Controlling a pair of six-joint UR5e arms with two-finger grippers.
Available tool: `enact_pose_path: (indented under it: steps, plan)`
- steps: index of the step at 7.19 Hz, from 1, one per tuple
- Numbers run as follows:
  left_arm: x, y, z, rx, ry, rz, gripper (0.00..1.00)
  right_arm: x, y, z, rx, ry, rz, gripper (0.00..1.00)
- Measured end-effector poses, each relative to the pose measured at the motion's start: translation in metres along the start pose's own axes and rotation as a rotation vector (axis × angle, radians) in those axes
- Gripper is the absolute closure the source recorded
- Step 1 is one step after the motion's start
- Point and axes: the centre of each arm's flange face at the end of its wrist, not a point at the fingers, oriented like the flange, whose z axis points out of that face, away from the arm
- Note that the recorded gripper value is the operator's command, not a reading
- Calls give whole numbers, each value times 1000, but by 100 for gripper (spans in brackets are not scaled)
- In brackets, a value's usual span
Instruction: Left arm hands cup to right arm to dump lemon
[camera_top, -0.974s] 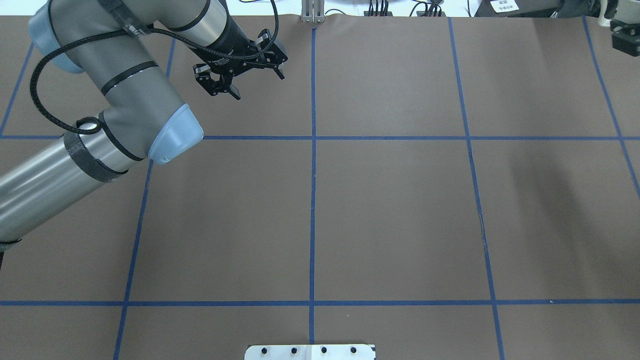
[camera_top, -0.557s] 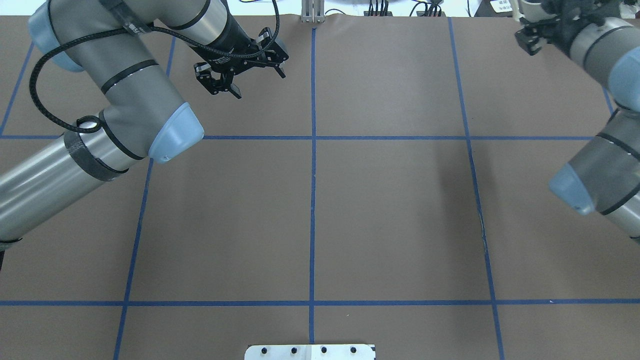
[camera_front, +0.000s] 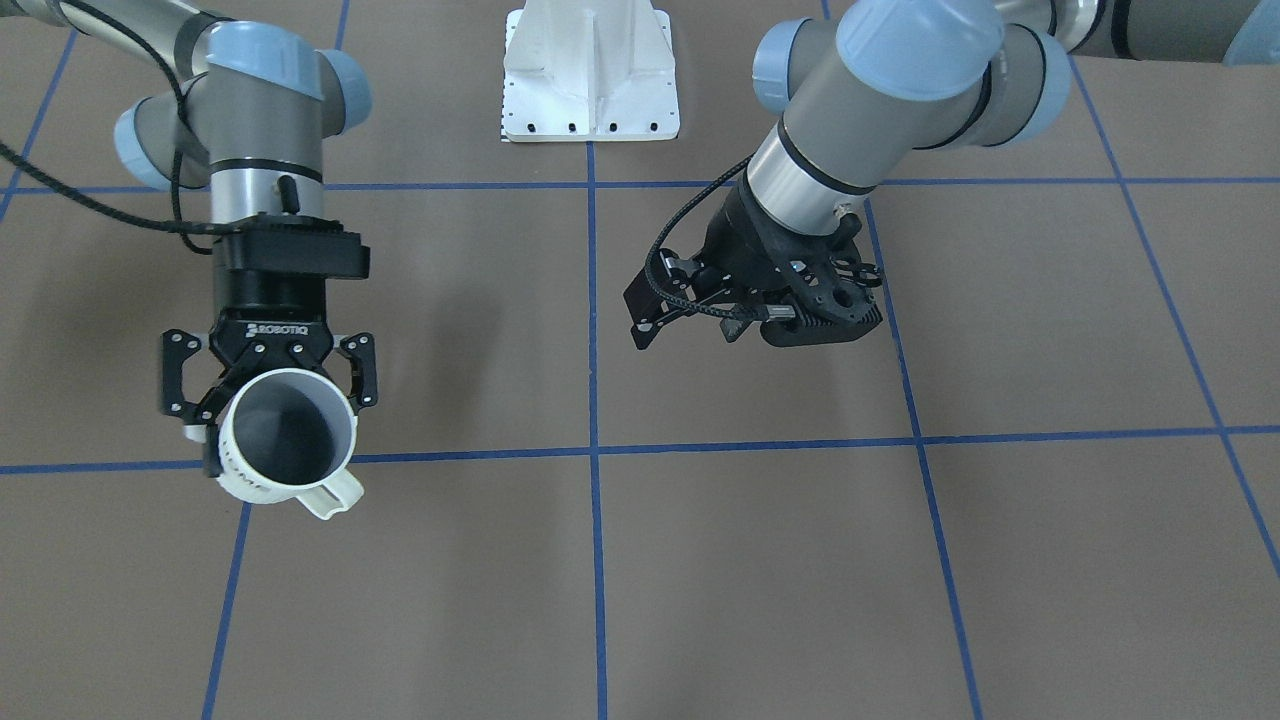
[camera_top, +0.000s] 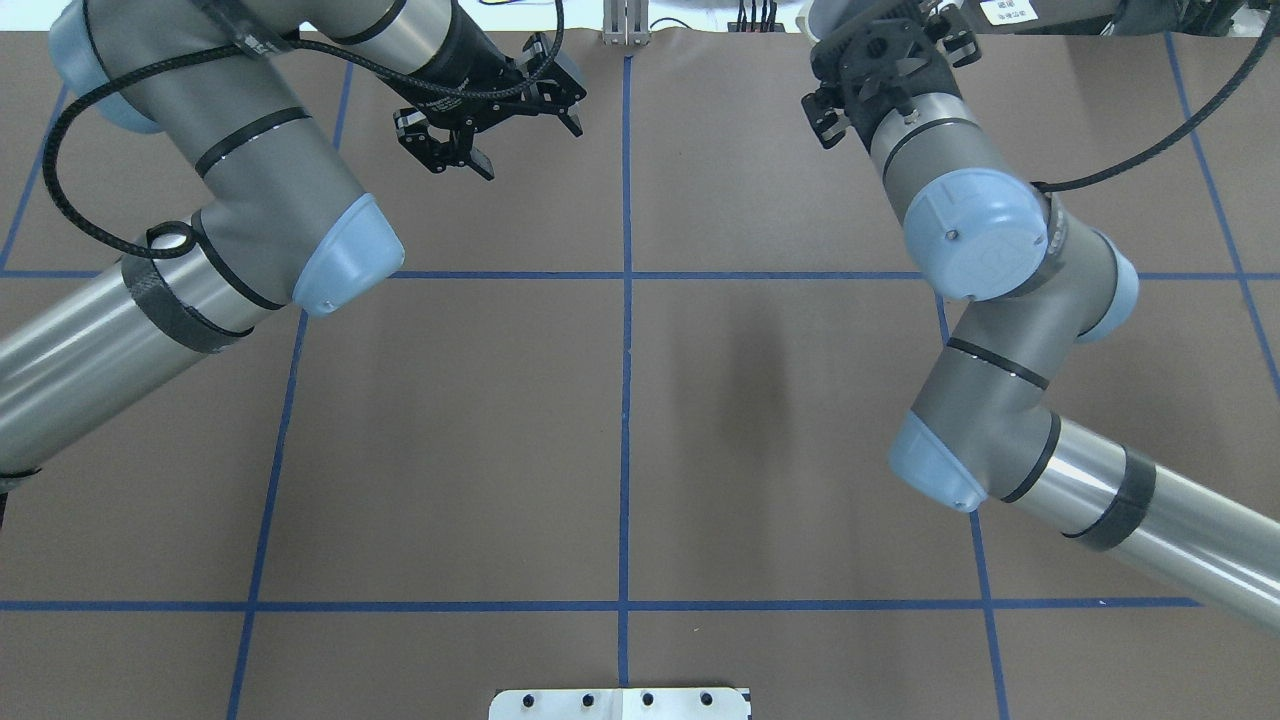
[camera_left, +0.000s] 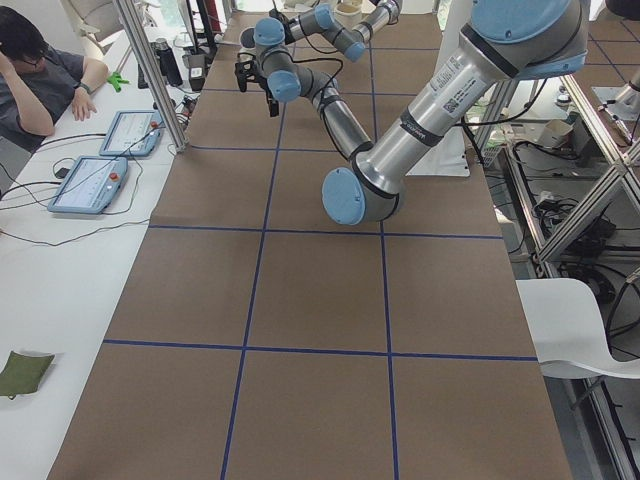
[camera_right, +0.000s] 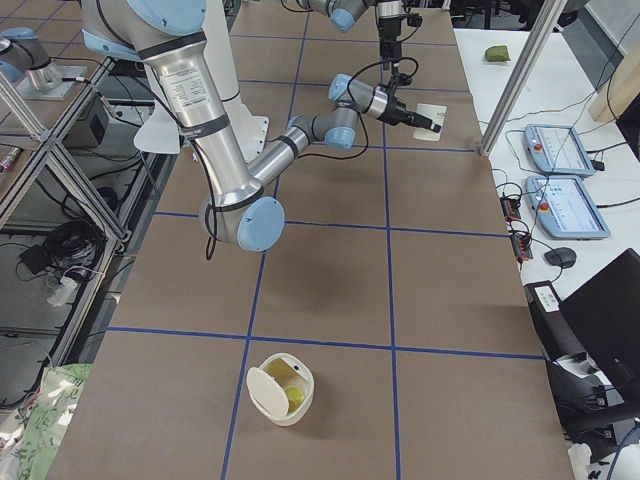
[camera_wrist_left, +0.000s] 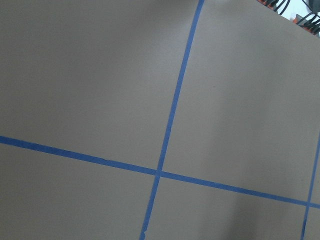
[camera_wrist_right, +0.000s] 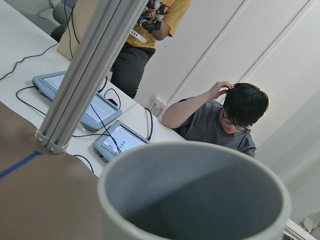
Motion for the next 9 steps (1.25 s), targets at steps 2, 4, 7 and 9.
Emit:
enact_pose_path:
  steps: [2, 4, 7, 9]
  plan:
    - [-1, -17, -27, -9, 34, -18, 0, -42, -7, -26, 44, 3, 28, 81]
    - [-2, -26, -51, -49, 82, -62, 0, -90, -20, -56, 84, 13, 37, 81]
    - [-19, -17, -58, -70, 218, -159, 0, -136, -54, -82, 77, 23, 59, 82]
    - [-29, -13, -56, -79, 229, -167, 0, -145, -67, -84, 61, 32, 44, 82]
